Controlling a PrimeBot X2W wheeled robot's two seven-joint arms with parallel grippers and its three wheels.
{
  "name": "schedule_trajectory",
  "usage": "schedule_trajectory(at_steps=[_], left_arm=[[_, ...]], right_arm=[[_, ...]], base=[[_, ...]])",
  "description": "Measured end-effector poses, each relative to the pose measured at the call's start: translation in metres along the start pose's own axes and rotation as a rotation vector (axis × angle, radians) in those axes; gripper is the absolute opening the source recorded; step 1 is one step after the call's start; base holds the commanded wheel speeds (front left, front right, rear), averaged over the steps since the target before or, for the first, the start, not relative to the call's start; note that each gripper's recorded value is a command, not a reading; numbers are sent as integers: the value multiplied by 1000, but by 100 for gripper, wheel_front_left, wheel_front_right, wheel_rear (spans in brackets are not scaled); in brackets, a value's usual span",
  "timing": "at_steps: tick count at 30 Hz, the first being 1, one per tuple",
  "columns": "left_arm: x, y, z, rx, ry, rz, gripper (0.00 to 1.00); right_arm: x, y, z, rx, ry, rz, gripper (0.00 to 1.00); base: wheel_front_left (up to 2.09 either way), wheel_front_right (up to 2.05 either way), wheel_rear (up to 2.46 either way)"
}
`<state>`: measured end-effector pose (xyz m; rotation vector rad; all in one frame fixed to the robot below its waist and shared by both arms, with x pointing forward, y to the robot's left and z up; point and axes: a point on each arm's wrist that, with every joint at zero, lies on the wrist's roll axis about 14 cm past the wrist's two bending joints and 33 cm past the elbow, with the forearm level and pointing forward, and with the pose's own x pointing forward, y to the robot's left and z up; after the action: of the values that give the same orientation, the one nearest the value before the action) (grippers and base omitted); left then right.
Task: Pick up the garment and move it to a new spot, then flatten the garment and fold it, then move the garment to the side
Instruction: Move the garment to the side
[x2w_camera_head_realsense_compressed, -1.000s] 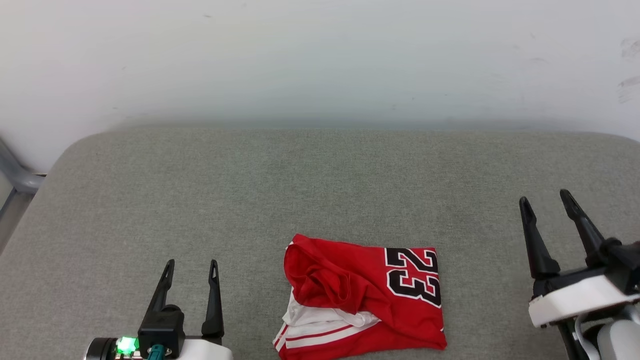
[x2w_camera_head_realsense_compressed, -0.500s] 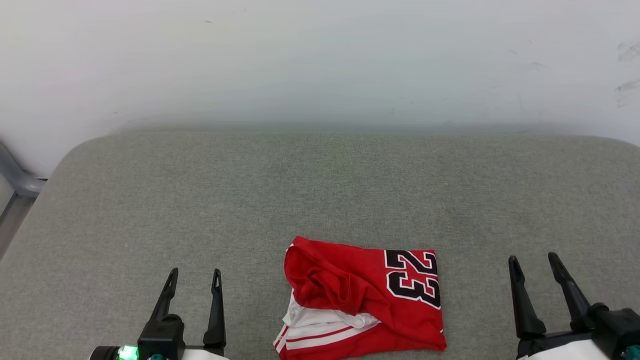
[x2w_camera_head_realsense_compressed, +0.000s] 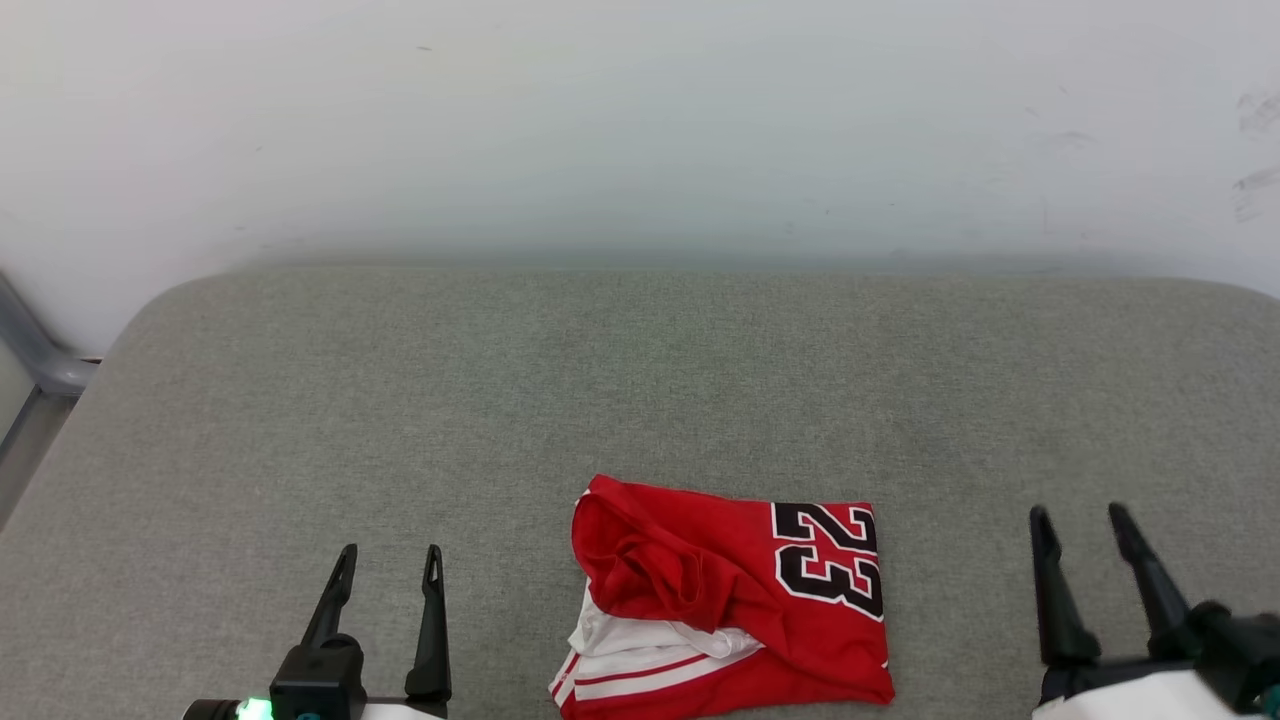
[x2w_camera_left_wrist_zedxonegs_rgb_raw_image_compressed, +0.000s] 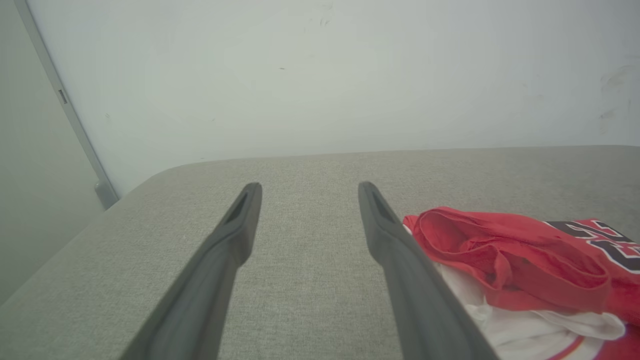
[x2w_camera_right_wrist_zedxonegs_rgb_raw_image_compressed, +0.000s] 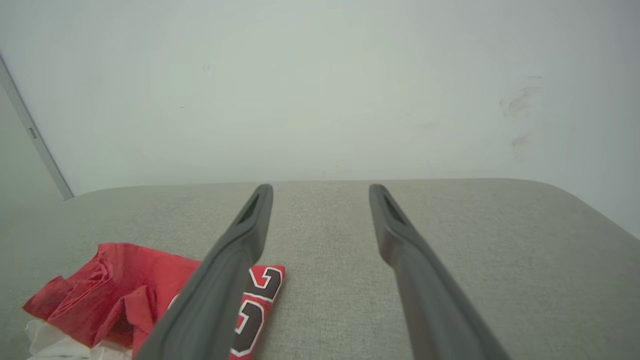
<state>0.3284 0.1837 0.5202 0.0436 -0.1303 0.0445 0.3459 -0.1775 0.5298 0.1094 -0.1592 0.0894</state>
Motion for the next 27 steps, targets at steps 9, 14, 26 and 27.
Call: schedule_trajectory(at_steps=[9,14,26,27], left_arm=[[-1,2,-3,2,10,4,100],[-1,3,-6,3,18,9,100],[-1,8,-8,10,27,25,100],[-1,8,-8,9,28,27,100]], right_arm=[[51,-16,68,-26,-180,28,100],[84,-8,101,-38,-193,102,100],[102,35,8,-10,421,295,100],[99,35,-3,-6,476,300,100]], base=[[0,0,0],[0,0,0],[0,0,0],[0,0,0]])
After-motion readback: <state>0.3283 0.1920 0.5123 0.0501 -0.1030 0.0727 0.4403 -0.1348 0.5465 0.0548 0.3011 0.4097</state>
